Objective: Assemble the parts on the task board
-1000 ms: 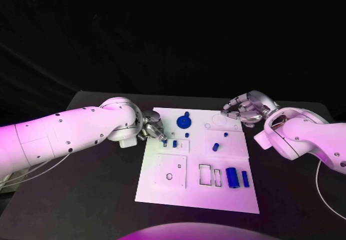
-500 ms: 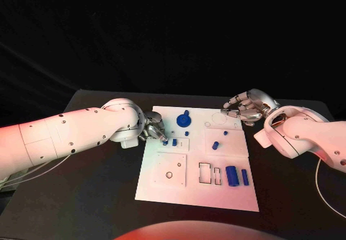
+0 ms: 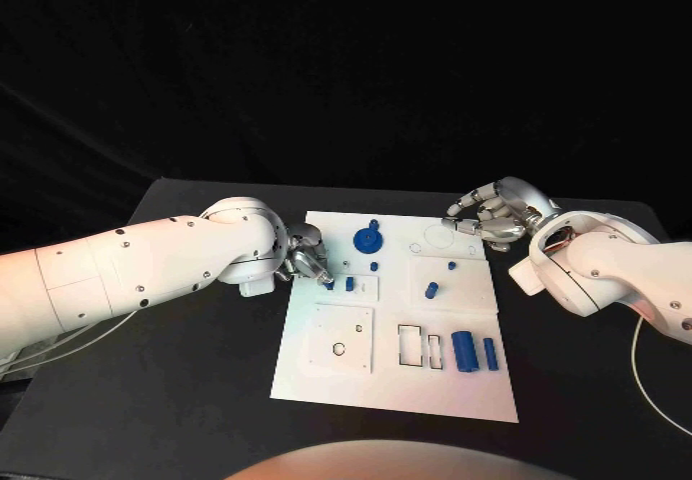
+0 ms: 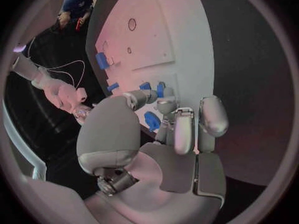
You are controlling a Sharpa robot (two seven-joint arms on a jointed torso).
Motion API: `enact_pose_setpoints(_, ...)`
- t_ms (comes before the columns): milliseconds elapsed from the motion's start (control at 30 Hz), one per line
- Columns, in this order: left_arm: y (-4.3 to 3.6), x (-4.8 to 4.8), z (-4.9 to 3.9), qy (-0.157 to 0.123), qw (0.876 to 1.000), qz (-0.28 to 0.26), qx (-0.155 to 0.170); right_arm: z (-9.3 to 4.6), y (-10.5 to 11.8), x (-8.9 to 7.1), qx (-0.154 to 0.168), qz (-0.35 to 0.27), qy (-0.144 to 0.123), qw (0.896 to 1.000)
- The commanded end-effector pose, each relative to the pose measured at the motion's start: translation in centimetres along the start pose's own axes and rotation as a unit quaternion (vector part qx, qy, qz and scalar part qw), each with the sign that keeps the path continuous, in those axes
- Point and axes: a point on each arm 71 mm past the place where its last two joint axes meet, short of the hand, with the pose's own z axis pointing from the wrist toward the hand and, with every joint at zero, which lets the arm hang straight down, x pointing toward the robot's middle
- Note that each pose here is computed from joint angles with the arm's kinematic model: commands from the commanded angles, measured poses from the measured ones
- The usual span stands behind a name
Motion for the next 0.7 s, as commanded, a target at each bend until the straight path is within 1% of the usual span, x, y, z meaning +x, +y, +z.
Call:
enact_pose_setpoints(33, 0.27, 0.24, 0.01, 0.007, 1.0, 0.01, -0.012, -0.02, 0.05, 0.12, -0.003, -0.002, 0.006, 1.0)
enact_pose_setpoints(367, 0.5, 0.25, -0.04, 0.007, 1.0, 0.005, -0.014, -0.02, 0.04, 0.11, -0.003, -0.002, 0.006, 1.0)
enact_pose_setpoints(700, 0.13, 0.4, 0.05, 0.013, 1.0, 0.002, -0.009, -0.02, 0.07, 0.13, -0.004, -0.002, 0.006, 1.0)
